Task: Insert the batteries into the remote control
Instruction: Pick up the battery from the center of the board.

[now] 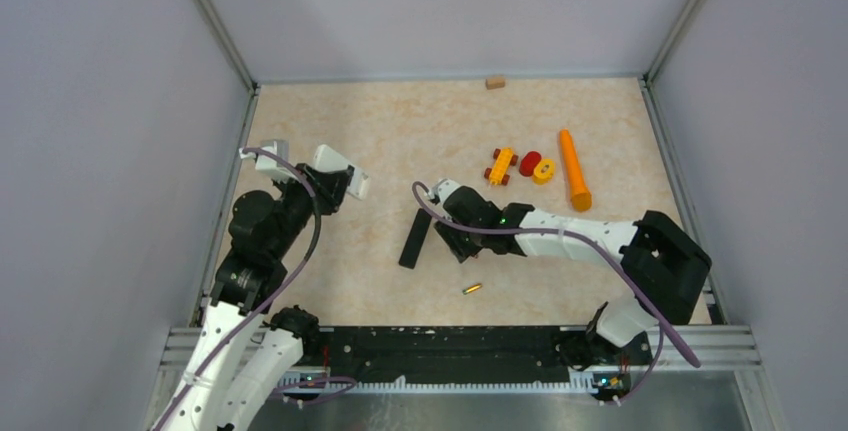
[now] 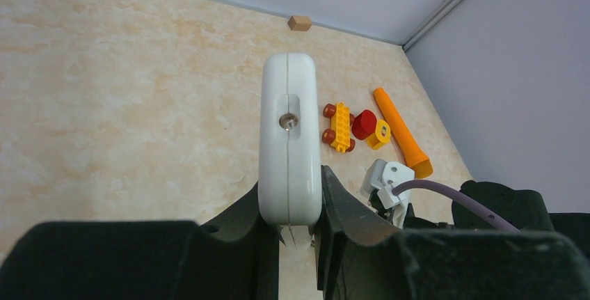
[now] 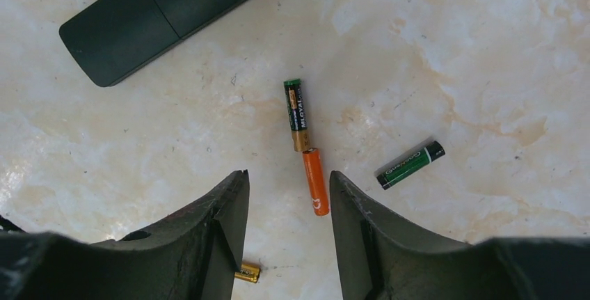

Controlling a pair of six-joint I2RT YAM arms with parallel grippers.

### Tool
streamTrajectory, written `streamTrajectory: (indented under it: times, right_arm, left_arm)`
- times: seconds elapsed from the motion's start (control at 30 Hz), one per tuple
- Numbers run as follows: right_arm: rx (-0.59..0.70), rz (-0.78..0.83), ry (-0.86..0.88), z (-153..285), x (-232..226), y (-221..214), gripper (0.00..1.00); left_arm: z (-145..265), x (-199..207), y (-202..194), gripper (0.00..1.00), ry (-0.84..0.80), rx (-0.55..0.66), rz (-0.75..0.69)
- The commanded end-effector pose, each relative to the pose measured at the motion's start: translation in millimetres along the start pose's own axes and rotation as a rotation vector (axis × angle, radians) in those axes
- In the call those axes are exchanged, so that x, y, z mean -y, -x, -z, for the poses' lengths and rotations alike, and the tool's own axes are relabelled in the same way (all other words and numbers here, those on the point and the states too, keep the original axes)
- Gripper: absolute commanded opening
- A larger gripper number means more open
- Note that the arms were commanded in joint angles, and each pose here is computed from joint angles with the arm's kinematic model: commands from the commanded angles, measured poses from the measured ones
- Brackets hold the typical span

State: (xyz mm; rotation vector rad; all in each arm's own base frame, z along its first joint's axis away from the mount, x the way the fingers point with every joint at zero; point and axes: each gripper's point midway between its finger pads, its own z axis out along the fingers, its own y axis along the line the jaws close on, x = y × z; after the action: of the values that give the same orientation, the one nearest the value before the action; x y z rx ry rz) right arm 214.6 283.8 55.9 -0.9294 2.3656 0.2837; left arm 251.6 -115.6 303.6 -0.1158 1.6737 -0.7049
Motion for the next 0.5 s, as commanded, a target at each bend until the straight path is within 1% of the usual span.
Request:
streamTrajectory:
  times: [0.0,0.13,0.23,0.37,0.47]
  right_arm:
    - [0.039,0.013,-0.002,2.6,1.8,23.1,0.47]
    - [0.011,0.029,0.056,6.0,-2.9,12.4,0.46]
    - [-0.010,0.018,0.098,5.7,-4.9,4.3,0.46]
    - [-0.014,-0.019,0.128,2.5,-5.9,0.2,0.44]
    - [-0.025,-0.019,0.127,1.1,-4.1,-1.2,0.43]
  left_arm:
    - [1.2,7.4,19.0,0.00,-0.019,0.071,0.010]
    - [0.3,10.7,17.4,0.00,-0.035,0.047,-0.015]
    - [1.4,21.1,13.8,0.00,-0.100,0.014,-0.075]
    - [15.3,55.7,0.9,0.00,-0.328,-0.053,-0.198]
    - [23.8,68.1,-3.1,0.00,-0.413,-0.080,-0.248]
